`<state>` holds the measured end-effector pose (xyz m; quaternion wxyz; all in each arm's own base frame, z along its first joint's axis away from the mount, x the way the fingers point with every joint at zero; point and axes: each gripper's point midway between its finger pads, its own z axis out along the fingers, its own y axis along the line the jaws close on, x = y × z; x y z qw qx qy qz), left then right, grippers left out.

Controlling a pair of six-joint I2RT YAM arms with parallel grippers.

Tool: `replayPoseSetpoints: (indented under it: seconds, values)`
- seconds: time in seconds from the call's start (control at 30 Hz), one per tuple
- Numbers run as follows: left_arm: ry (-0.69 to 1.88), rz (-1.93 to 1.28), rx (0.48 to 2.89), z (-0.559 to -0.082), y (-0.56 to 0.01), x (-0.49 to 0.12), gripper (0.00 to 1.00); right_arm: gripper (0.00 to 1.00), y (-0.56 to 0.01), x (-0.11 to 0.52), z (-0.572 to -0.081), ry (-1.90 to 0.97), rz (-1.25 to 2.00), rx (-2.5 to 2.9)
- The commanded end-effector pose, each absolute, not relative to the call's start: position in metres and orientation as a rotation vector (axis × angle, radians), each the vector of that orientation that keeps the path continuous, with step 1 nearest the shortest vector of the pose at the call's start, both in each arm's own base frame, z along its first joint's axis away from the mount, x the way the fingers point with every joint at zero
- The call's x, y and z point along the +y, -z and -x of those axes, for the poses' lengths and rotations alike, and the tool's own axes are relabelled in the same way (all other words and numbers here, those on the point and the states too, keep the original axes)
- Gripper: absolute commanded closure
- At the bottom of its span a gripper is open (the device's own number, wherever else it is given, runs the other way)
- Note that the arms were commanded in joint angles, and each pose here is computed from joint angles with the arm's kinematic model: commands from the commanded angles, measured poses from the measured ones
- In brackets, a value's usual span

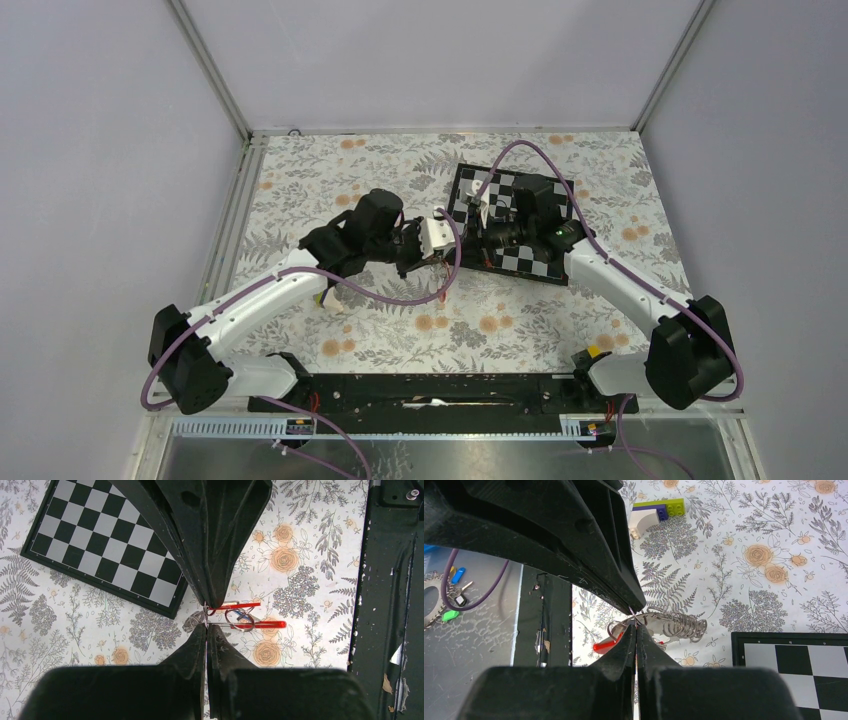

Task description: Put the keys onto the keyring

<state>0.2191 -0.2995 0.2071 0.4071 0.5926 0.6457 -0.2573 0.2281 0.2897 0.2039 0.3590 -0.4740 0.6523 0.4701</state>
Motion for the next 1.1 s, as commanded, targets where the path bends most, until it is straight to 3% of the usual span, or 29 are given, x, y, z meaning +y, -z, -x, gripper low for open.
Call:
replayPoseSetpoints:
  seconds: [0.0, 1.07]
  values:
    - [0.646, -1.476, 1.514, -0.221, -0.230, -0.308, 1.00, 1.00, -0.211, 0.292, -0.237, -1.191, 1.208, 1.655]
    - [0.665, -1.512, 1.478, -0.213, -0.225, -0.306, 1.00, 1.00, -0.212, 0.290, -0.233, -1.204, 1.233, 1.628]
